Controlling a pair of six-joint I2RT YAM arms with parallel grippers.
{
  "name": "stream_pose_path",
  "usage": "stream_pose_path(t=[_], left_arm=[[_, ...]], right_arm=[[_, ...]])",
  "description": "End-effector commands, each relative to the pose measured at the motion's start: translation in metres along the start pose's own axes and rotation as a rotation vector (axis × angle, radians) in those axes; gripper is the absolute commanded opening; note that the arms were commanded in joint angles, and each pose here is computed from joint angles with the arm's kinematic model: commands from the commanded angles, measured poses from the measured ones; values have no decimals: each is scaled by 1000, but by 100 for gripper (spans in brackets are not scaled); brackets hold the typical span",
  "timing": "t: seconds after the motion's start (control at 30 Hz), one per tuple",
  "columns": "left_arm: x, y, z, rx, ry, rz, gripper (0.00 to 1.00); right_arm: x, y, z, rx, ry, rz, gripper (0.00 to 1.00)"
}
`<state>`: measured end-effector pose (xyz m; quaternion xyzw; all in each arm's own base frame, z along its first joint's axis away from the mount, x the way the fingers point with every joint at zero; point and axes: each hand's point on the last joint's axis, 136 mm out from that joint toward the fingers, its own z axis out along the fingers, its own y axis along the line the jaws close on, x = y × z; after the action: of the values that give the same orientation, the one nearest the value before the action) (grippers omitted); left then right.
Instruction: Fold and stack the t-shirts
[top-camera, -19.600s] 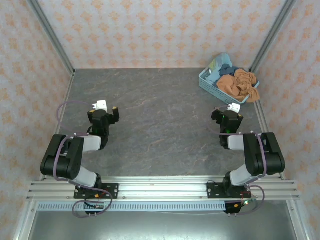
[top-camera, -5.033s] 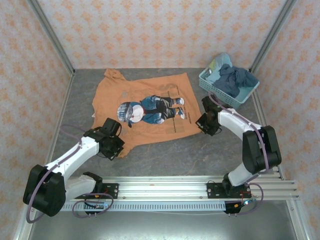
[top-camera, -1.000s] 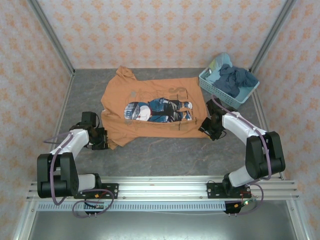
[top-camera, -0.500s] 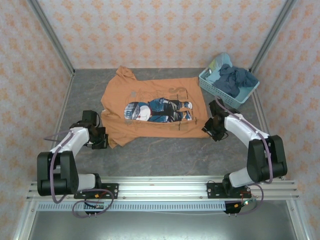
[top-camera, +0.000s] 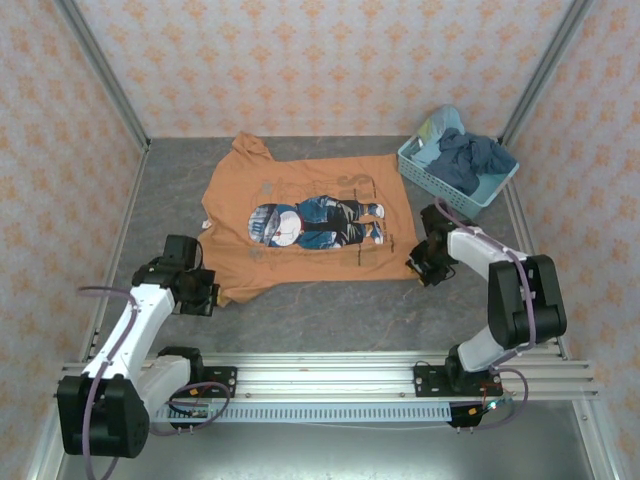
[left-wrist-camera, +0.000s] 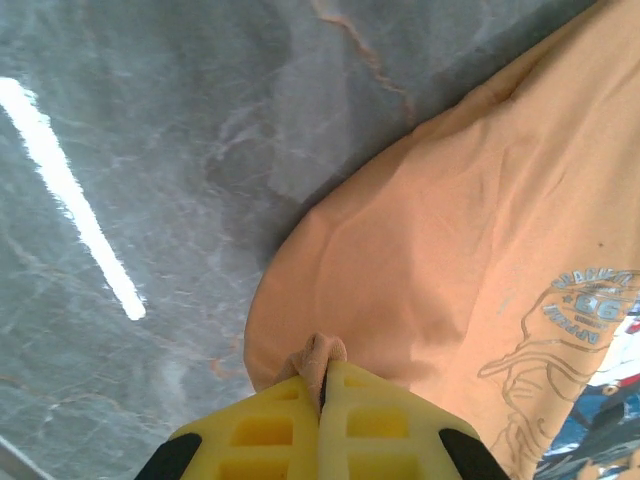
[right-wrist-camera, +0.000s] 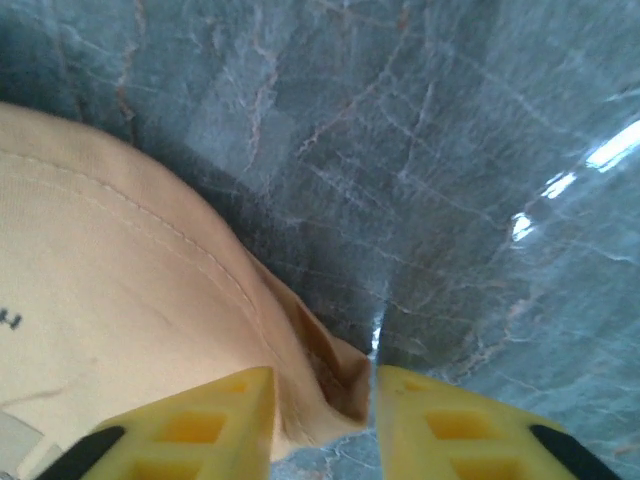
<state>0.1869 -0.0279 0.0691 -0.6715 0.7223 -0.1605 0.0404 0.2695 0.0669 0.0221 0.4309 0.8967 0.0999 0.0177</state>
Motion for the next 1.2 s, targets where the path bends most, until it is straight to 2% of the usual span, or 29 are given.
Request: stream_pose_path(t=[0.0,0.13,0.33,0.47,0.6,0.7,0.83,1.17], left_arm=[[1,18,-5,-56,-16,53,0],[9,27,-16,-102,-2,158,0],[20,56,-27,-197,-5,307,0],[27,71,-27,-218,-10,382,0],[32,71,-25,-185,-14,431,0],[35,53,-28,-119,-33,476,0],[35,11,-45,-29,-108,560,0],[38,-87,-70,-21,-264,754,0]], right_arm=[[-1,3,6,4,11,33,25],[0,-5,4,38,7,33,14],[-2,-33,-21,146,-53,-58,1],[9,-50,-31,177,-25,-123,0],[25,-60,-24,175,43,-145,0],[29,-61,-19,172,67,-147,0],[21,-47,-28,144,34,-144,0],[4,-6,-44,71,23,-70,0]])
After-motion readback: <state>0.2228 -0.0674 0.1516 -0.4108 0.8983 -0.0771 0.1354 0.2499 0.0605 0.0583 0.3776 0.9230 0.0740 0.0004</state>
